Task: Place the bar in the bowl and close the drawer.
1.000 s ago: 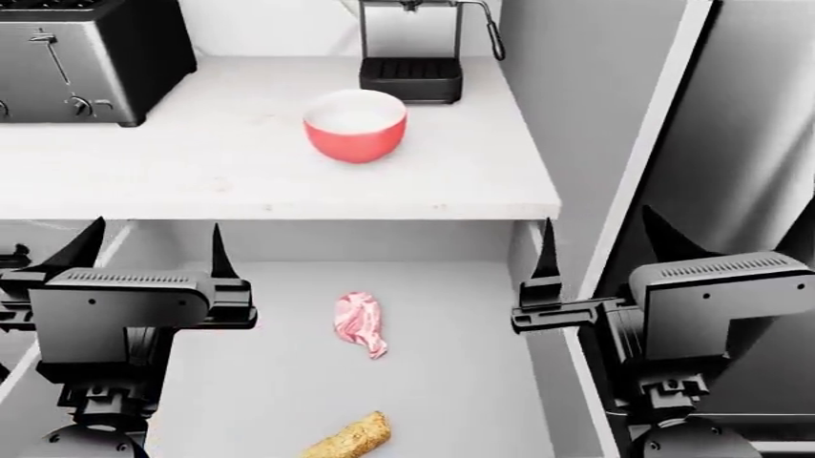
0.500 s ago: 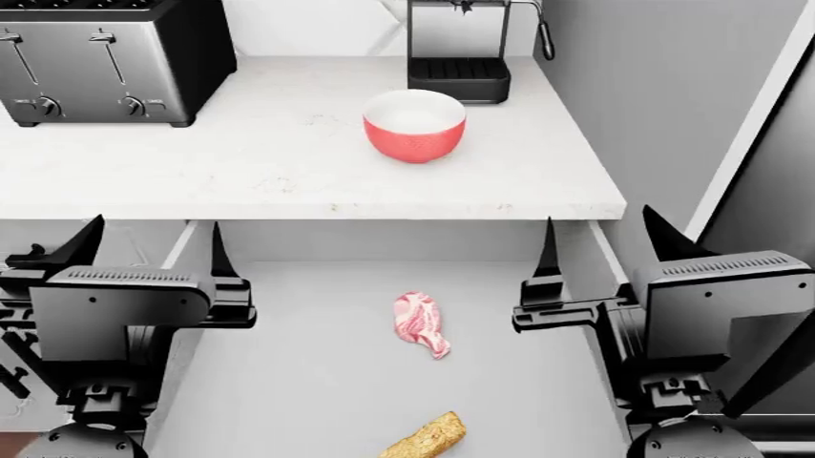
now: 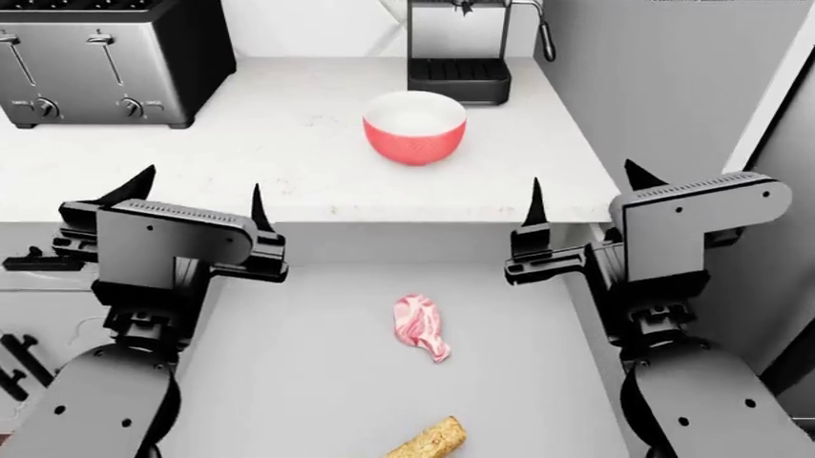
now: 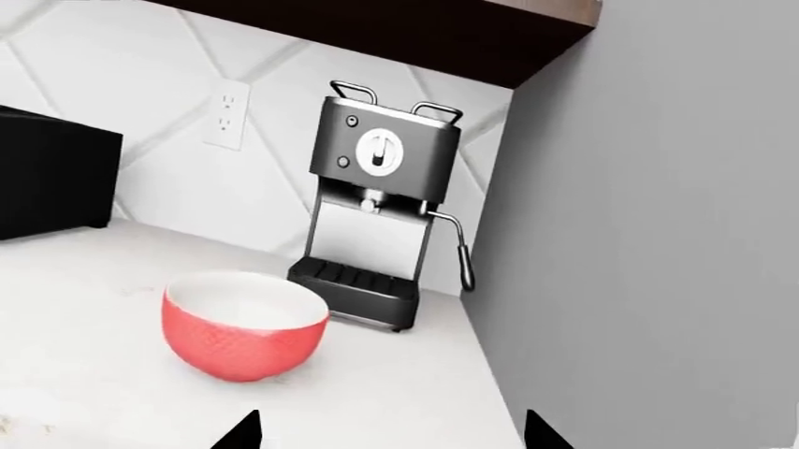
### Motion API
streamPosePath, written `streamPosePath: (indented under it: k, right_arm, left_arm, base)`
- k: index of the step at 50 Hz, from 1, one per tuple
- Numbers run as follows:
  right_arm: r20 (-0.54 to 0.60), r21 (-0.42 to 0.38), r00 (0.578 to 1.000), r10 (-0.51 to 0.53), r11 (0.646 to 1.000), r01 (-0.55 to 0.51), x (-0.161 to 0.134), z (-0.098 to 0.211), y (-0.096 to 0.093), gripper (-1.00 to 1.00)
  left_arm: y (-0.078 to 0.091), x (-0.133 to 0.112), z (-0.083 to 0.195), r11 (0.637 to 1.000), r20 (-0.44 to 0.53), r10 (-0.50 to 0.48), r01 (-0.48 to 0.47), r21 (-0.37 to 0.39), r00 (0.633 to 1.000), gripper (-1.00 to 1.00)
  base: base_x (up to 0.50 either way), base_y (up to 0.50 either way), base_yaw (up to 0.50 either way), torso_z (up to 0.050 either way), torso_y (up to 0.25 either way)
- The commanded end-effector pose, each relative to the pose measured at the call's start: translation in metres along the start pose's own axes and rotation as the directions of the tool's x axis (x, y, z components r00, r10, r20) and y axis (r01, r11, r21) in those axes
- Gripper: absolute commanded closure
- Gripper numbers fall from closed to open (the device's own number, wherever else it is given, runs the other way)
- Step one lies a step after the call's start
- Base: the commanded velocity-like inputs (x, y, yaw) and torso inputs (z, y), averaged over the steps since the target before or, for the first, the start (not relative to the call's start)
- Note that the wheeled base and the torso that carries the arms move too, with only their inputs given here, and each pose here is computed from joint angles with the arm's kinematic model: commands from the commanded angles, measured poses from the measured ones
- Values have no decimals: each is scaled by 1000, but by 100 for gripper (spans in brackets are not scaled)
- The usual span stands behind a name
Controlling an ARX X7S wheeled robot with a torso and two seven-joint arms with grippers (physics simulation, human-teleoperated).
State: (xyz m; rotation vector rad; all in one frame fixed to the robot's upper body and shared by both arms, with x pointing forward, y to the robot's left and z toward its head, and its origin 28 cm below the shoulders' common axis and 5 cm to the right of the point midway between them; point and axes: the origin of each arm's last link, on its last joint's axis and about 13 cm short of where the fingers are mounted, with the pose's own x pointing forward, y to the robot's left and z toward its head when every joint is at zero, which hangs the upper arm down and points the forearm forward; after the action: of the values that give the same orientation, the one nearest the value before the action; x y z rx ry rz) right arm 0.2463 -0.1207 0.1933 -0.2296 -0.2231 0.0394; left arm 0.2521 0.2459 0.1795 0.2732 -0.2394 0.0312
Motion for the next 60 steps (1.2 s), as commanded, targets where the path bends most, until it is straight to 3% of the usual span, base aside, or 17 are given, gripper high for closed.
streamPosePath:
  k: [1, 15, 23, 33, 40, 49, 60]
  right_arm:
    - [5, -25, 1000, 31, 999, -31, 18, 13, -3, -100]
    - [-17, -59, 998, 52, 997, -53, 18, 19, -1, -100]
    - [-87, -87, 989, 121, 988, -129, 20, 23, 4, -100]
    - [-189, -167, 956, 223, 952, -255, 32, 30, 11, -100]
    - [-272, -262, 908, 318, 884, -388, 47, 35, 17, -100]
    - [-351, -316, 835, 424, 785, -532, 71, 48, 15, -100]
    - [-500, -321, 690, 523, 628, -709, 96, 45, 17, -100]
  left_arm:
    - [2, 20, 9, 1000, 16, -22, 22, 20, 1000, -100]
    - [5, 23, 12, 999, 26, -15, 14, 34, 1000, -100]
    - [6, 21, 10, 999, 21, -11, 11, 32, 1000, -100]
    - [5, 22, 7, 1000, 16, -10, 9, 29, 1000, -100]
    - [5, 22, 6, 999, 13, -14, 13, 29, 1000, -100]
    - [8, 21, 9, 999, 16, -7, 7, 35, 1000, -100]
    - [11, 21, 12, 999, 19, 2, -3, 35, 1000, -100]
  base:
    - [117, 0, 0, 0, 0]
    - [58, 0, 0, 0, 0]
    - [0, 0, 0, 0, 0]
    - [0, 0, 0, 0, 0]
    - [0, 0, 0, 0, 0]
    - [0, 0, 0, 0, 0]
    - [0, 0, 0, 0, 0]
